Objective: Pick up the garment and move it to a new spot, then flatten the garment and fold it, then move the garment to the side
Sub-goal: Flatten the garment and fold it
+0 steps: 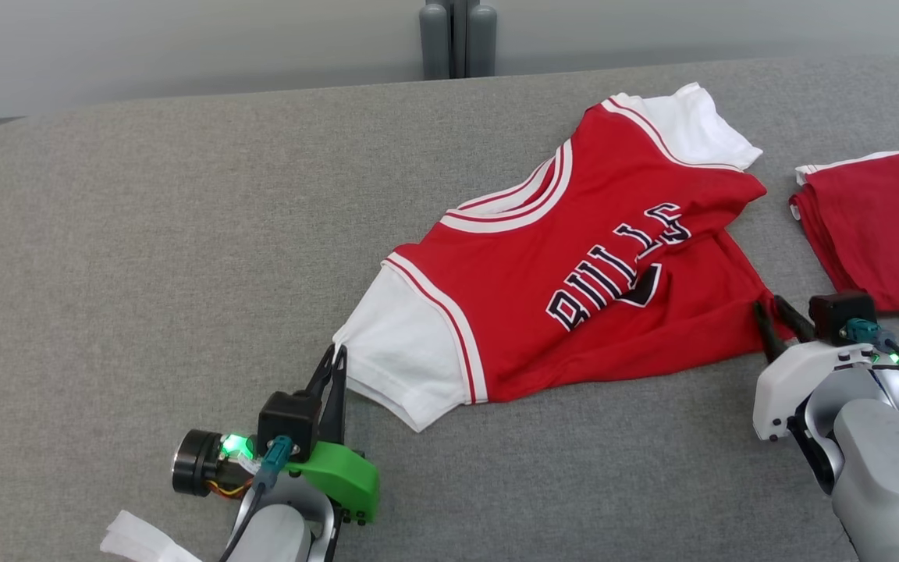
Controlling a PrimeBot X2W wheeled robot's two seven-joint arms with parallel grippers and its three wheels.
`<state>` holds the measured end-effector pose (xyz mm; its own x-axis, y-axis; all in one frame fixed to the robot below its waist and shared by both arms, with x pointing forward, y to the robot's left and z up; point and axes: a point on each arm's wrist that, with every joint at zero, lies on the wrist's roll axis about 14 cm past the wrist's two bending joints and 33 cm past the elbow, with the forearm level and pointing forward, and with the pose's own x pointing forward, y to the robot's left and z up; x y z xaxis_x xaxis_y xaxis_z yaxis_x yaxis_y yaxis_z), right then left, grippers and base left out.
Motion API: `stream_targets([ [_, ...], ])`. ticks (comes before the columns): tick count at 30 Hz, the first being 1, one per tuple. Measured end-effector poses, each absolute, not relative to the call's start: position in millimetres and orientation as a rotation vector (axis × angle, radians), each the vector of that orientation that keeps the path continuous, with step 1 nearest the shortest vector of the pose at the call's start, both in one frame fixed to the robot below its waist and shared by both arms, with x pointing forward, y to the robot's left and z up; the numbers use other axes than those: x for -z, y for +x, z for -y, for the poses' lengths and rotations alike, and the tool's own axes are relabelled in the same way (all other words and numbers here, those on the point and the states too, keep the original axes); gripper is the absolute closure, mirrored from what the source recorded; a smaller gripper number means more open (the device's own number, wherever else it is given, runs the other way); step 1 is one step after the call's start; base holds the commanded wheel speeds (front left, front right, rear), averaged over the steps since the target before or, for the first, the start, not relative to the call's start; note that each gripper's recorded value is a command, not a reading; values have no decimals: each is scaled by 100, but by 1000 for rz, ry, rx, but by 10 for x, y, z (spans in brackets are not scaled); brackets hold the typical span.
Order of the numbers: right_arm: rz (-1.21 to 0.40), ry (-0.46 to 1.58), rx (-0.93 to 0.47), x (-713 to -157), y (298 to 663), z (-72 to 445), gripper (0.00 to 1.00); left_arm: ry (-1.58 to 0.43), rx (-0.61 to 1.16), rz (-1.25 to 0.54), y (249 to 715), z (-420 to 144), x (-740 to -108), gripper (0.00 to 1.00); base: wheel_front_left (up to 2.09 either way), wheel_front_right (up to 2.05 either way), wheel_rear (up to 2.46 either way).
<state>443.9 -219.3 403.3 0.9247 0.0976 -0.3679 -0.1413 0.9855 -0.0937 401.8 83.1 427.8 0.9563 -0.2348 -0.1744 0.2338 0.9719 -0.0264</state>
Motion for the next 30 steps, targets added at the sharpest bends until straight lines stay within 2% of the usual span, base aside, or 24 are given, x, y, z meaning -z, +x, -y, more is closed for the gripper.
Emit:
stream_targets([
  [9, -333, -113, -115, -4135, 4451, 2241, 100, -6, 223, -163, 4025, -870, -4332, 100, 0, 0, 0],
  [15, -198, -114, -128, -4540, 4552, 2221, 100, -97, 154, -99, 4118, -1023, -4575, 100, 0, 0, 0],
  [22, 132, -145, -158, -5637, 4627, 2228, 100, -273, 122, 97, 4367, -1218, -5282, 100, 0, 0, 0],
  [30, 523, -255, -190, -7042, 4350, 2175, 100, -436, 197, 443, 4523, -1244, -6646, 100, 0, 0, 0],
])
